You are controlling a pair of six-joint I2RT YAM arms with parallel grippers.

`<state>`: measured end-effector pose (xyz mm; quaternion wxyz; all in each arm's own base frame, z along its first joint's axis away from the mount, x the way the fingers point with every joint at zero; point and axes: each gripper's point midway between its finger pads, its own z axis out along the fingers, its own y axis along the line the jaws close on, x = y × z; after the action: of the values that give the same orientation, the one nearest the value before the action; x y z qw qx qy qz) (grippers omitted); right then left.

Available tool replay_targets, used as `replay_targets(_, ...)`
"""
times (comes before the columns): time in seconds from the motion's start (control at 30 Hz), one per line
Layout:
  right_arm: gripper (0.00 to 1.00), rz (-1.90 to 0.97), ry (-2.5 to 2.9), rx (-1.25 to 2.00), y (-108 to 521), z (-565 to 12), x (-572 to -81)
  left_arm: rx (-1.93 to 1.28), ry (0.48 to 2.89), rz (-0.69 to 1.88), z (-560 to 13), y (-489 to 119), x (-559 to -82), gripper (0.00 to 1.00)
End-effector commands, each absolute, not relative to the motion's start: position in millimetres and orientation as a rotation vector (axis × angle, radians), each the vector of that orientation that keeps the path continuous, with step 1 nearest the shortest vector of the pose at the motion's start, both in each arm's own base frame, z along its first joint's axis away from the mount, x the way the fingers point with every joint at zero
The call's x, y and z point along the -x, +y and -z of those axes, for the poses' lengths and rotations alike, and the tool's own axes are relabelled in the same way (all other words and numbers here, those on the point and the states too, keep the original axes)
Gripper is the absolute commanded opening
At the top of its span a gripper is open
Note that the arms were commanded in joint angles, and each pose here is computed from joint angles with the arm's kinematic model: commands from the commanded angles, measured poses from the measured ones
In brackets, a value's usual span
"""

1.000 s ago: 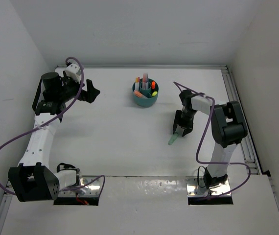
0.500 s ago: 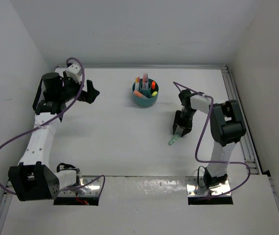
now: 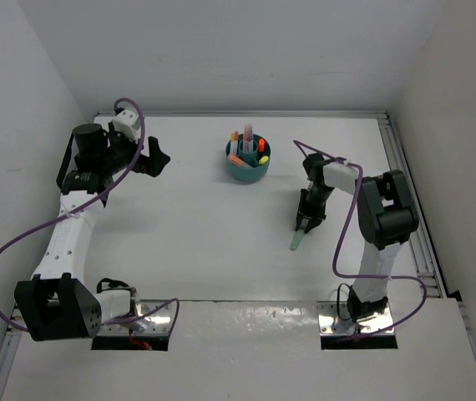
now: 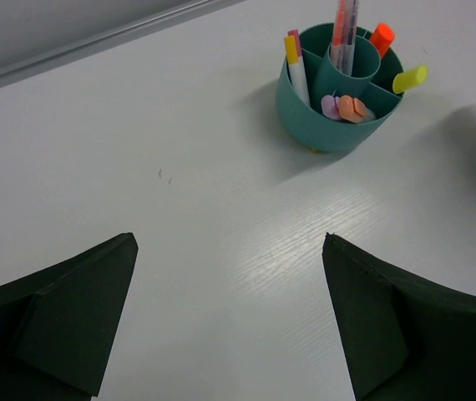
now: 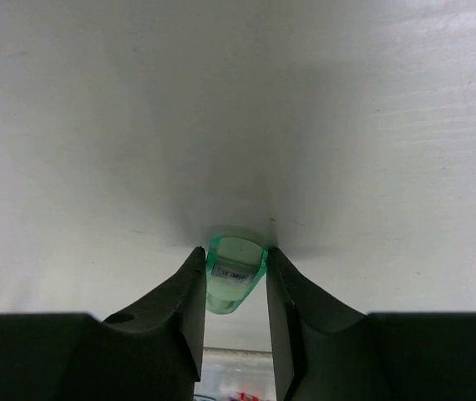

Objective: Sort the stationery into containers
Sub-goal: Pick up the stationery from the center of the board, then place the stationery in the storage box.

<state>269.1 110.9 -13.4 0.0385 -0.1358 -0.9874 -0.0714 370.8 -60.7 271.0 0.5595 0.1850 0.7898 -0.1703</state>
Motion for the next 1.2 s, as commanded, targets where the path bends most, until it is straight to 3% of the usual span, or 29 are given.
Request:
replay_targets(0.0, 0.11, 0.230, -3.091, 0.408, 115.1, 6.9, -291.1, -0.455, 1.813, 0.385, -286.2, -61.3, -374.3, 1.00)
replay_targets(0.07, 0.00, 0.241, -3.123, 0.385, 116.2, 0.5, -301.4, -0.455, 1.806, 0.382, -288.1, -60.7, -375.2, 1.00)
replay_targets(0.3, 0.00, 0.332, -3.283, 0.355, 114.1, -36.6, -354.9, -0.462, 1.785, 0.389, -293.0, -62.4, -378.7, 1.00)
replay_targets(0.77, 0.00, 0.612, -3.818, 0.665, 72.9, -181.1, -533.9, -0.456, 1.763, 0.393, -298.7, -62.4, -391.8, 1.00)
replay_targets(0.97, 0.00, 0.796, -4.087, 0.567, 102.8, -230.0, -586.1, -0.447, 1.766, 0.395, -299.3, -61.4, -401.4, 1.00)
replay_targets(1.17, 0.00, 0.898, -4.198, 0.495, 139.1, -235.4, -608.2, -0.436, 1.769, 0.376, -301.8, -57.1, -407.4, 1.00)
